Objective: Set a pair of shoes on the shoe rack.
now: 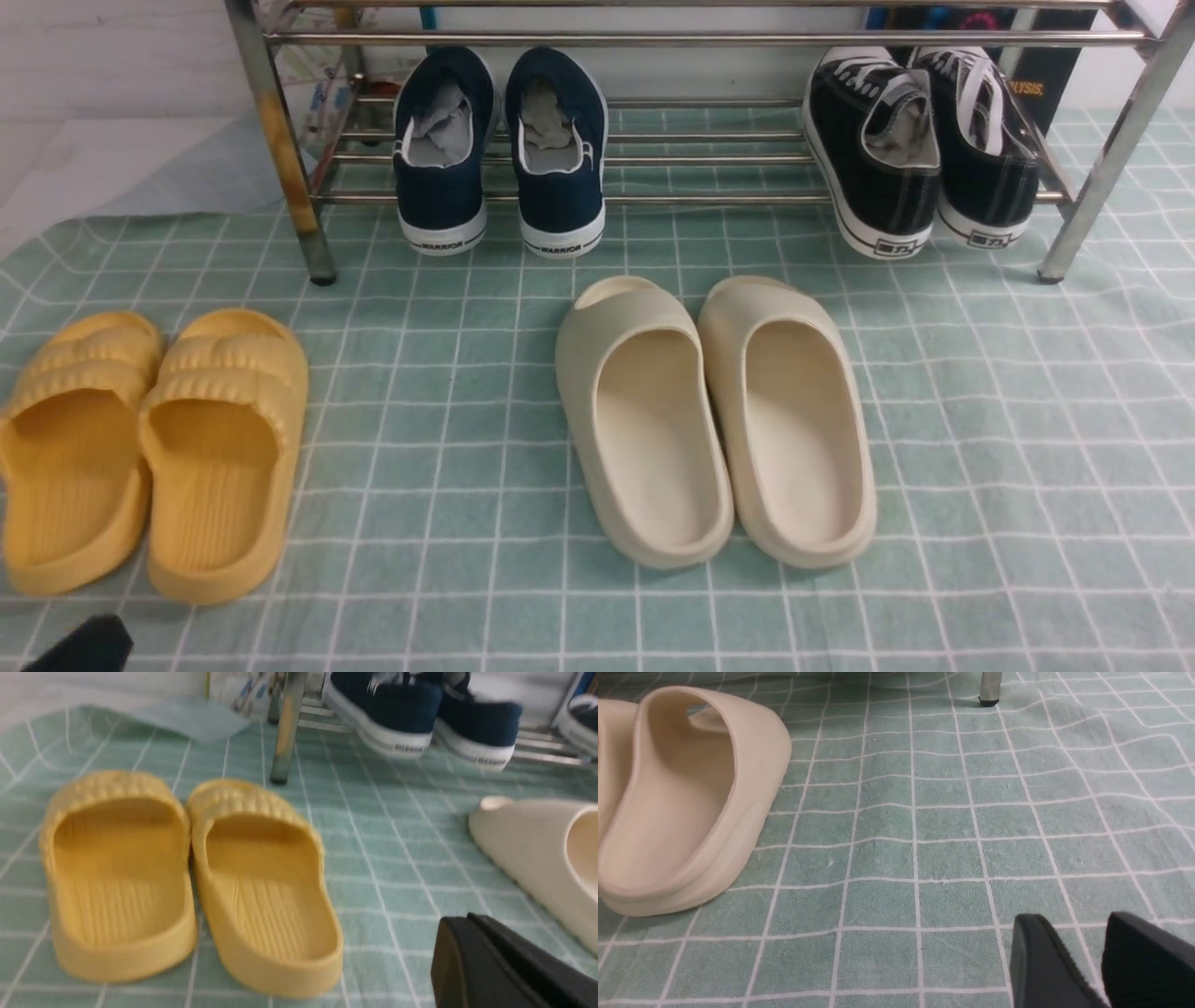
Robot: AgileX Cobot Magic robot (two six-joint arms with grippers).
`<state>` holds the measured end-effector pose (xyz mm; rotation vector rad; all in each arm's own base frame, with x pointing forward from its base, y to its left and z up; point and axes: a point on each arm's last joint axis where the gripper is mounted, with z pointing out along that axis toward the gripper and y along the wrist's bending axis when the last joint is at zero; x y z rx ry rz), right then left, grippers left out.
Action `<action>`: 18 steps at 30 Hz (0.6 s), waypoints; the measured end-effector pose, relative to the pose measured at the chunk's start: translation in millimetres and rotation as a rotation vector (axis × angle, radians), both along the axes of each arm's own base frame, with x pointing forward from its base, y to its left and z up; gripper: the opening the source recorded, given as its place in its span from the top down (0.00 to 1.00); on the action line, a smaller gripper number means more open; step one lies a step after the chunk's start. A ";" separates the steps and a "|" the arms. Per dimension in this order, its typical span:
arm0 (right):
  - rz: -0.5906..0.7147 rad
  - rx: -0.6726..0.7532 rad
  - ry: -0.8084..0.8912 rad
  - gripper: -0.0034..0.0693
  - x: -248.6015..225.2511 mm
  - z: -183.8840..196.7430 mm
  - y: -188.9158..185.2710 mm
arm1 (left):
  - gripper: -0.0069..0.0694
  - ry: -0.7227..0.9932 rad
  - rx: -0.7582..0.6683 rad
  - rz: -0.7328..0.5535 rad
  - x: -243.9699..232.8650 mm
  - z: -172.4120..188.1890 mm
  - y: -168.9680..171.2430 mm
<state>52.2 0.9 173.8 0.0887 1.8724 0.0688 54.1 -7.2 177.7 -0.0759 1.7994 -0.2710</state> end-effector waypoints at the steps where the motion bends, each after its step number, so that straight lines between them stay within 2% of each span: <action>1: 0.000 0.000 0.000 0.62 0.0 0.0 0.0 | 0.93 0.062 -0.004 -0.007 -1.5 -5.5 -0.7; 7: 0.000 0.000 0.000 0.62 0.0 0.0 0.0 | 0.93 0.100 0.038 -0.033 -2.9 -9.4 -1.9; 18: 0.000 0.000 0.000 0.62 0.0 0.0 0.0 | 0.93 0.105 0.033 -0.035 -3.1 -9.8 -2.2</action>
